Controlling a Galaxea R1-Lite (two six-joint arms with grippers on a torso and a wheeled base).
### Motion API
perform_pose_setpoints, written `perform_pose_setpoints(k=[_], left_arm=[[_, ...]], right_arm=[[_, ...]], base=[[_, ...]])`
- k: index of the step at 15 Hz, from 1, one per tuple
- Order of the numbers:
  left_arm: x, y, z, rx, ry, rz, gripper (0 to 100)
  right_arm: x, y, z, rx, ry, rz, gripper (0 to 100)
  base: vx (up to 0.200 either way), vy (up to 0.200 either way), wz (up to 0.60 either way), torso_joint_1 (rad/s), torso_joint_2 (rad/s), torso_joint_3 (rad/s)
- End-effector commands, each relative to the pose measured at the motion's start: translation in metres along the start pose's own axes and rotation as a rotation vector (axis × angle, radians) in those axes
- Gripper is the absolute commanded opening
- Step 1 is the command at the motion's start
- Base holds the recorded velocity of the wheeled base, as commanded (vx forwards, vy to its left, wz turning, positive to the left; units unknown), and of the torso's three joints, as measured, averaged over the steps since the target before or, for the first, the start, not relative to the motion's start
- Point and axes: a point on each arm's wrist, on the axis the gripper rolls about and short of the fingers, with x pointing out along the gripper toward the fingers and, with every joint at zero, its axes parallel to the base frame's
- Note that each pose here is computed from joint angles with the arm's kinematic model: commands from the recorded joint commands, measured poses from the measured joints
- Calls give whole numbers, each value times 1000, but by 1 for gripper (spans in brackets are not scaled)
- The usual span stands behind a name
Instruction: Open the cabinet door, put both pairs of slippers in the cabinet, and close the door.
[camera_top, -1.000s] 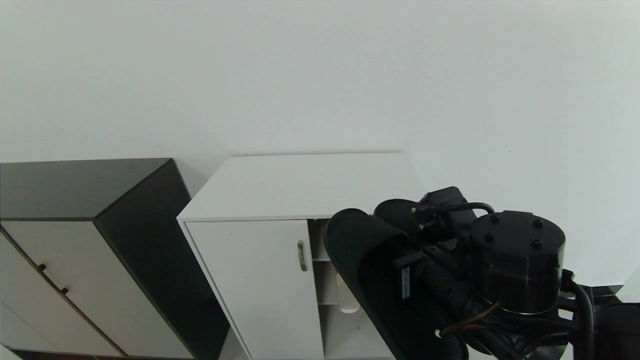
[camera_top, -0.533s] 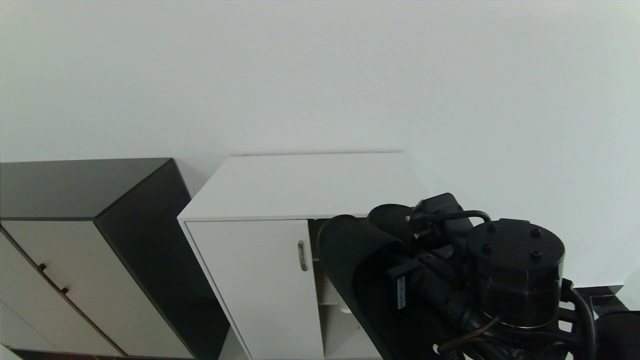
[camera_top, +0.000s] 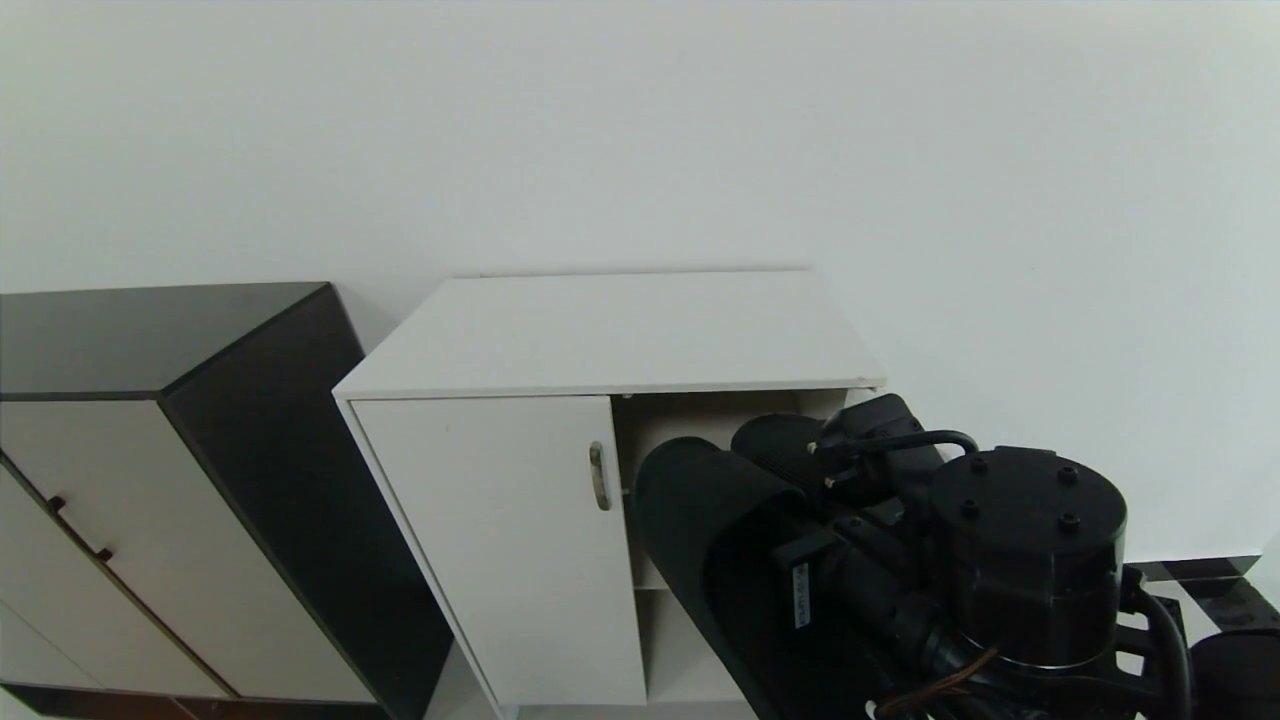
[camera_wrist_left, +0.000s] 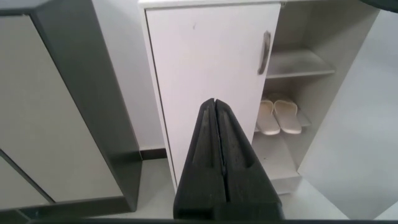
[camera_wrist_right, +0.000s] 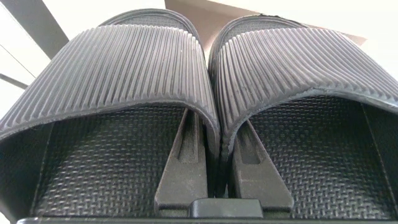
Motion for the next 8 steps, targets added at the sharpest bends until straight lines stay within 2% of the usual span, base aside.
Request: perform_pose_setpoints(k=[1,8], left_arm=[[0,0,0,0,1,0,0],[0,0,0,0,1,0,0]], right_arm=[[0,0,-1,-4,3,1,0],[2,1,-5,-13,17,0,0]], base=[[0,0,0,-212,530,300],[0,0,0,-191,518,317]])
